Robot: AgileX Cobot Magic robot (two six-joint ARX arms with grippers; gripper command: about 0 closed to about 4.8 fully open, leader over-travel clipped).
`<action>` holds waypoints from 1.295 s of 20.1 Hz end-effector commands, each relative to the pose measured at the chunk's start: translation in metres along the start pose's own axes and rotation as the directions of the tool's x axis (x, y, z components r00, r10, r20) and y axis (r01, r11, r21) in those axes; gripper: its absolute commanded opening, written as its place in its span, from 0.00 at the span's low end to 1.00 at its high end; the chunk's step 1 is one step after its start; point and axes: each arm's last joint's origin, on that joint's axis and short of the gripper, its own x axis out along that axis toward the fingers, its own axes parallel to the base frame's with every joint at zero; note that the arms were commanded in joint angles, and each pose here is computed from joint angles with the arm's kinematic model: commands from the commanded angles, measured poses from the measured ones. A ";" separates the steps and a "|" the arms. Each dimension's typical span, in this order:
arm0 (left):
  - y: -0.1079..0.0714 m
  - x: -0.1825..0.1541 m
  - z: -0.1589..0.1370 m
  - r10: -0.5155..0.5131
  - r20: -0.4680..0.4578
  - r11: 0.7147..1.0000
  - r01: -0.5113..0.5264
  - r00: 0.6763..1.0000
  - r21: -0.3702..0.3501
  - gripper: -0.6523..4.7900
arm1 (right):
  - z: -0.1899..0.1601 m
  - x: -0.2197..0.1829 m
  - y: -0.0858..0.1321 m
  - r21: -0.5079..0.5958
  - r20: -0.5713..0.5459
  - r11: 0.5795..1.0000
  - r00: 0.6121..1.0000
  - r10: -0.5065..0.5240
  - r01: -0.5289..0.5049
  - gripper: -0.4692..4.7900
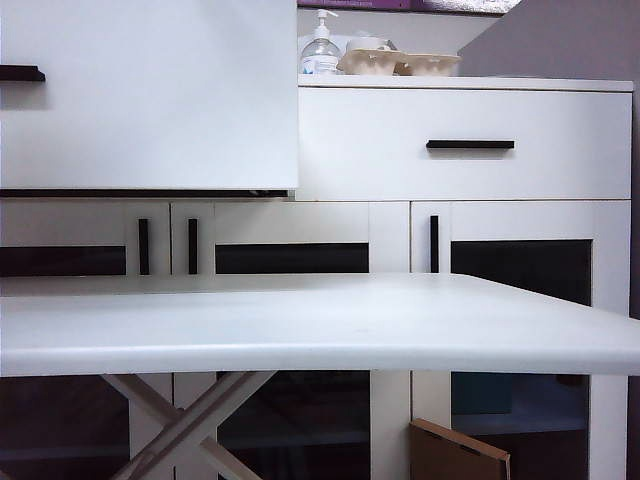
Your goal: Pick up a can of beer from the white table, open the left drawer, place the beer inside the drawer, and finally close the drawer.
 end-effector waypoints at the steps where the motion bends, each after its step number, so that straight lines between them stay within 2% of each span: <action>1: -0.002 0.000 0.003 0.009 0.021 1.000 -0.009 1.000 0.018 0.11 | 0.028 -0.014 -0.001 -0.004 0.008 1.000 1.000 -0.020 0.020 0.09; 3: 0.000 0.000 0.002 0.039 0.027 0.999 -0.040 0.999 0.019 0.11 | 0.044 -0.029 0.000 0.002 -0.027 0.999 0.999 -0.044 0.044 0.09; 6: 0.002 -0.002 0.001 0.117 0.001 0.989 -0.117 0.993 0.089 0.11 | 0.072 -0.066 0.003 0.059 -0.073 0.997 0.996 -0.042 0.047 0.09; 7: 0.001 -0.002 0.004 0.167 -0.024 0.974 -0.162 0.986 0.157 0.11 | 0.080 -0.078 0.005 0.075 -0.096 0.996 0.994 -0.043 0.050 0.09; 9: -0.001 -0.001 0.010 0.238 -0.039 0.945 -0.221 0.971 0.241 0.11 | 0.088 -0.095 0.007 0.096 -0.145 0.993 0.988 -0.053 0.067 0.09; 11: -0.007 0.002 0.024 0.304 -0.030 0.914 -0.283 0.952 0.290 0.11 | 0.090 -0.109 0.013 0.111 -0.208 0.993 0.978 -0.026 0.050 0.09; 15: -0.011 0.004 0.034 0.352 -0.014 0.872 -0.323 0.936 0.368 0.11 | 0.079 -0.109 0.032 0.126 -0.311 0.992 0.950 0.039 0.000 0.09; 19: -0.008 0.003 0.030 0.385 -0.061 0.862 -0.335 0.921 0.380 0.11 | 0.068 -0.105 0.046 0.140 -0.370 0.989 0.924 0.096 -0.046 0.09; 22: -0.001 0.009 0.025 0.411 -0.114 0.853 -0.337 0.905 0.399 0.11 | 0.072 -0.122 0.050 0.147 -0.429 0.988 0.898 0.102 -0.042 0.09; 26: 0.011 0.025 0.022 0.430 -0.154 0.850 -0.341 0.890 0.402 0.11 | 0.092 -0.158 0.051 0.146 -0.432 0.989 0.897 0.097 -0.037 0.09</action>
